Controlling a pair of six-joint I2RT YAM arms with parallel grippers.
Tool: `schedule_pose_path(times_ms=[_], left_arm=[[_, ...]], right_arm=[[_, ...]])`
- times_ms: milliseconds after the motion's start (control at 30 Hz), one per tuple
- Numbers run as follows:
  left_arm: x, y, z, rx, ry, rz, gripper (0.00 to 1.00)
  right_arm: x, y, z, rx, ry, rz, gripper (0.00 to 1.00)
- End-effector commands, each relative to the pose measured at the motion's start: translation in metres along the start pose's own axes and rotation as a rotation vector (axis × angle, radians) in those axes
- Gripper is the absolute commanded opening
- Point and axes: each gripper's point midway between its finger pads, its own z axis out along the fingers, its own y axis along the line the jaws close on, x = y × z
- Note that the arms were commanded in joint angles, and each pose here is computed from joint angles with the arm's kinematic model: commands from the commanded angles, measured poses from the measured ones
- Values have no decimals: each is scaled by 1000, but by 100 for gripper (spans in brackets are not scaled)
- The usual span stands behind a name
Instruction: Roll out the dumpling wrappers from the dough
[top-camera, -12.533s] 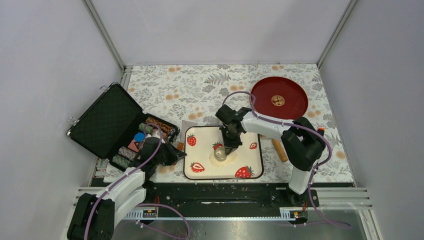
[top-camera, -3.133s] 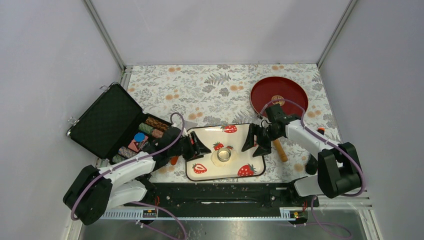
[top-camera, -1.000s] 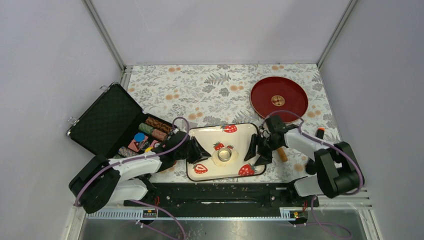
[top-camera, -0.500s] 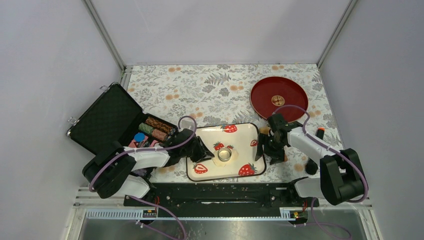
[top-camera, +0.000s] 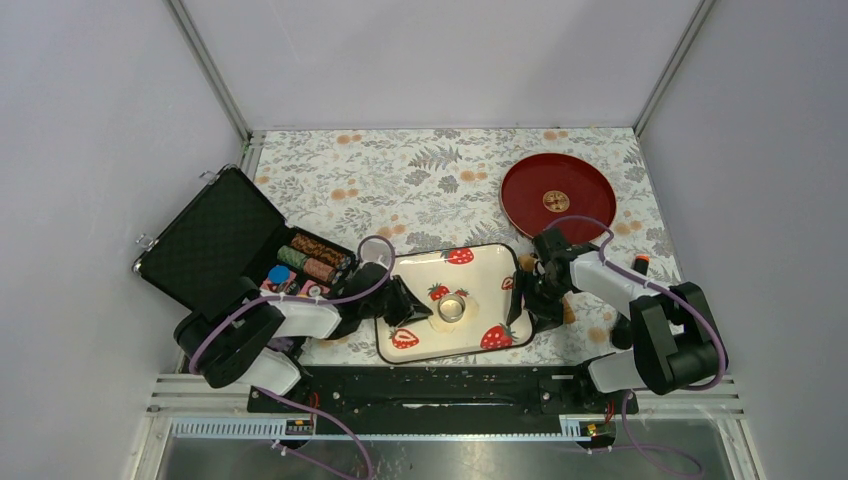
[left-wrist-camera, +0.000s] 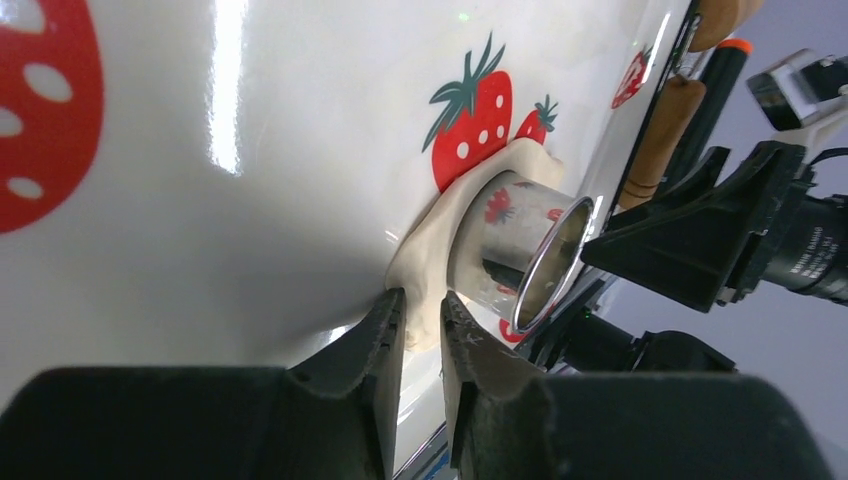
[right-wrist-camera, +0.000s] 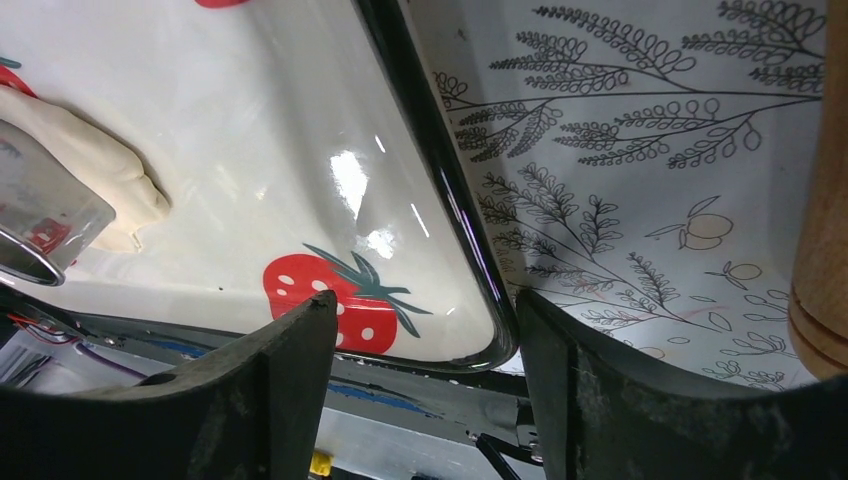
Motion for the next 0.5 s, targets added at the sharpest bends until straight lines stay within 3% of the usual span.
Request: schedule_pose_path(times_ms=[0,233,467], left_arm=[[3,-20,-6,123,-4,-18,19],[-1,-54,-20,318,-37,7,15],[0,-44,-21,293,-47,1,12]], right_arm=[[3,11,4,-70,24,4,72],[4,15,7,-95,38,4,70],[5,14,8,-92,42,2,69]])
